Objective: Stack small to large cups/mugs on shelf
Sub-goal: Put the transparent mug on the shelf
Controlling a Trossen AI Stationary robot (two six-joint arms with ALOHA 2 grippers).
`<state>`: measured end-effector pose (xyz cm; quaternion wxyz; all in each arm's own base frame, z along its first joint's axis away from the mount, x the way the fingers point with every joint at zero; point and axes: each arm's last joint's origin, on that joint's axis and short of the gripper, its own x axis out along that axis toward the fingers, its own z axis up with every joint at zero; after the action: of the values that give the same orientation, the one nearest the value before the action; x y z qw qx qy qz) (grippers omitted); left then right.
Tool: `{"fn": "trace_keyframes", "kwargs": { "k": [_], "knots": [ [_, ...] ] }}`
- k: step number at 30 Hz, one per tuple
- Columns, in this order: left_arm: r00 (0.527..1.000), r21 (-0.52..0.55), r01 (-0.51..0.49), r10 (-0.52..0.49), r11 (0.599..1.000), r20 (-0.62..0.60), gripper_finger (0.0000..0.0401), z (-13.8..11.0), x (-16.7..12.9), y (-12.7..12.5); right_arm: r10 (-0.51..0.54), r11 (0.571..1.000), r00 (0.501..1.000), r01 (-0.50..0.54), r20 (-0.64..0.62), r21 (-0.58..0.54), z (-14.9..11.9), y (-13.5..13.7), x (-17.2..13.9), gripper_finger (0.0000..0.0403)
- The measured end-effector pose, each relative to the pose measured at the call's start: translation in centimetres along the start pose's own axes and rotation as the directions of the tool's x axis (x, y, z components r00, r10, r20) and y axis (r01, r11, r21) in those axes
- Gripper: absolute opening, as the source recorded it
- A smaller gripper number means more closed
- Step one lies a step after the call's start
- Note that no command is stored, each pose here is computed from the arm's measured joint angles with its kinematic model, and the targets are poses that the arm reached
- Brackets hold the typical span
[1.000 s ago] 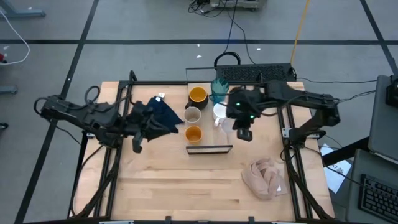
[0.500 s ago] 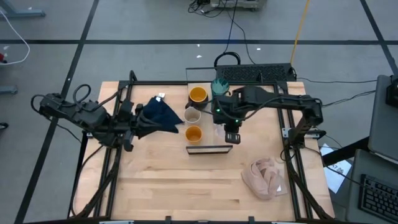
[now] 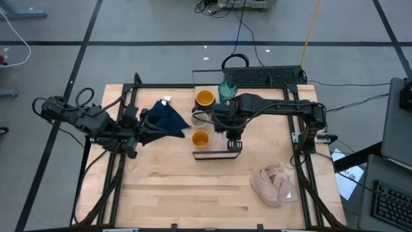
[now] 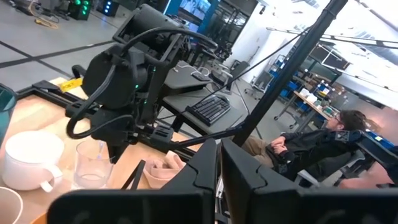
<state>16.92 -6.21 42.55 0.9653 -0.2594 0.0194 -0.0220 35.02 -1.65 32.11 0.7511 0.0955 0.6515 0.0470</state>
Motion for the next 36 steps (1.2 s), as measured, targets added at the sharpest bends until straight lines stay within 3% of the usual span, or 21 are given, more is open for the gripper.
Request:
{"fn": "trace_keyframes", "kwargs": {
  "k": [18,36],
  "knots": [
    [1.000,0.007,0.011,-0.011,1.000,-0.006,0.0021,0.0,0.0,0.0,0.036,0.999,0.999,-0.036,-0.020,0.032,0.0,-0.1,4.6,0.0000],
    [1.000,0.007,0.015,-0.015,1.000,-0.008,0.0021,0.0,0.0,0.0,0.033,0.999,0.999,-0.033,-0.037,0.009,0.2,-0.5,6.2,0.0000]
  ]
}}
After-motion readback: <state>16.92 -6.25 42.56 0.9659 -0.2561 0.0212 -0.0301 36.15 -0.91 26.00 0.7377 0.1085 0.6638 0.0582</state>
